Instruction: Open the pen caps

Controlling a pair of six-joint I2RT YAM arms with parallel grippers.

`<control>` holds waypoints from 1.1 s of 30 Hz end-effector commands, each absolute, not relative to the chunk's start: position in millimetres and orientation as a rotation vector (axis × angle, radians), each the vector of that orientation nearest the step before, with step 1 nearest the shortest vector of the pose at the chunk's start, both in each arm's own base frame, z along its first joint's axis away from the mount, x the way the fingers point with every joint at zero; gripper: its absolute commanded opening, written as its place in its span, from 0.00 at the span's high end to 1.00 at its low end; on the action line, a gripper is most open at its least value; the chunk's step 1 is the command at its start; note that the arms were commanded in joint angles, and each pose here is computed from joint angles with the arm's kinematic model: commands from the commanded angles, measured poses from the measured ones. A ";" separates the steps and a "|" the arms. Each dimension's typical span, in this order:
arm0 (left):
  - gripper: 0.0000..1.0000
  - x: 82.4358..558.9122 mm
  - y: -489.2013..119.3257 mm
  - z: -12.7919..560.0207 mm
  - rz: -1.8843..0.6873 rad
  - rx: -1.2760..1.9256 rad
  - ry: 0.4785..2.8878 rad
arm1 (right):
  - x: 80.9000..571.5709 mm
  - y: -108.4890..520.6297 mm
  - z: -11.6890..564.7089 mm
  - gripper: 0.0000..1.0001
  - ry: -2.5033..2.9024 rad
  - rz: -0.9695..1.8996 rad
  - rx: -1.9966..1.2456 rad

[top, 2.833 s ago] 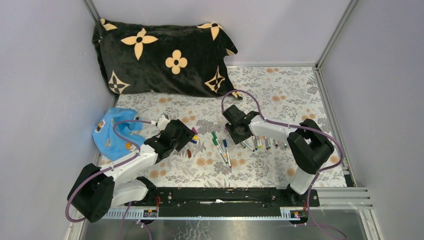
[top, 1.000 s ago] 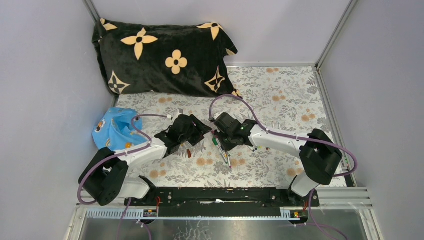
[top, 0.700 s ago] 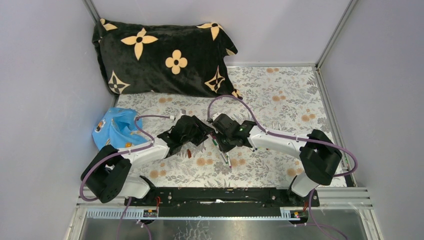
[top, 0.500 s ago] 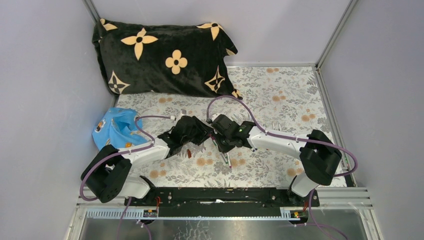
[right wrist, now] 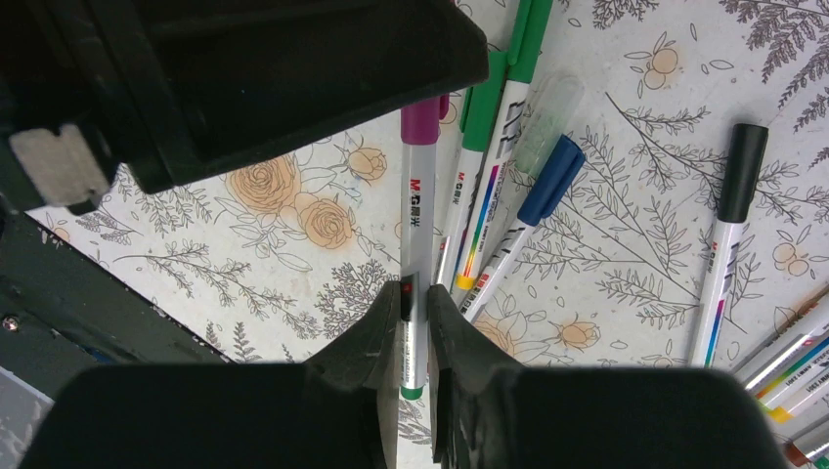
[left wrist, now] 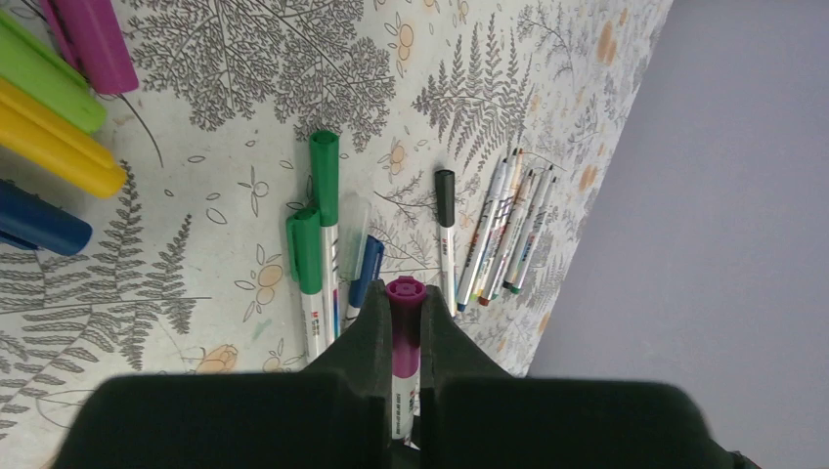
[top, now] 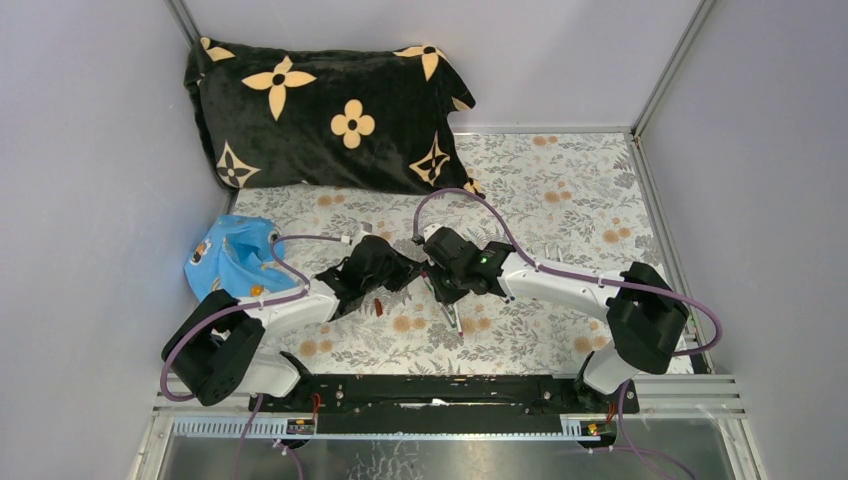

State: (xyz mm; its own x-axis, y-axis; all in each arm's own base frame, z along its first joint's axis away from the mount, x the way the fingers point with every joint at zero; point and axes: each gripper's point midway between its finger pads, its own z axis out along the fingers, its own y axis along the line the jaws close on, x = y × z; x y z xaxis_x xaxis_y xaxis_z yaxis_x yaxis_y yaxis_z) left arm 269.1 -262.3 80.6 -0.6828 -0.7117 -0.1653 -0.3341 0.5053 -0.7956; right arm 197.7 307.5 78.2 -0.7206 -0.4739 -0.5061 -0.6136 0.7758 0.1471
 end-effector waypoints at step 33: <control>1.00 259.2 -278.8 131.5 -1.284 -0.780 2.135 | 213.5 326.9 111.4 1.00 2.427 0.427 -0.791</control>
State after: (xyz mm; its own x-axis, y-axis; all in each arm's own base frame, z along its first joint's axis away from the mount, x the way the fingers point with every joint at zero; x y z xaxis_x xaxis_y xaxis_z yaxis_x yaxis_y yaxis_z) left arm 258.8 -272.9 113.1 -0.6947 -0.7036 -0.1492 -0.2483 0.4293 -0.8683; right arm 205.8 313.9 95.4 -0.7049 -0.4594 -0.5405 -0.6069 0.7850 0.1242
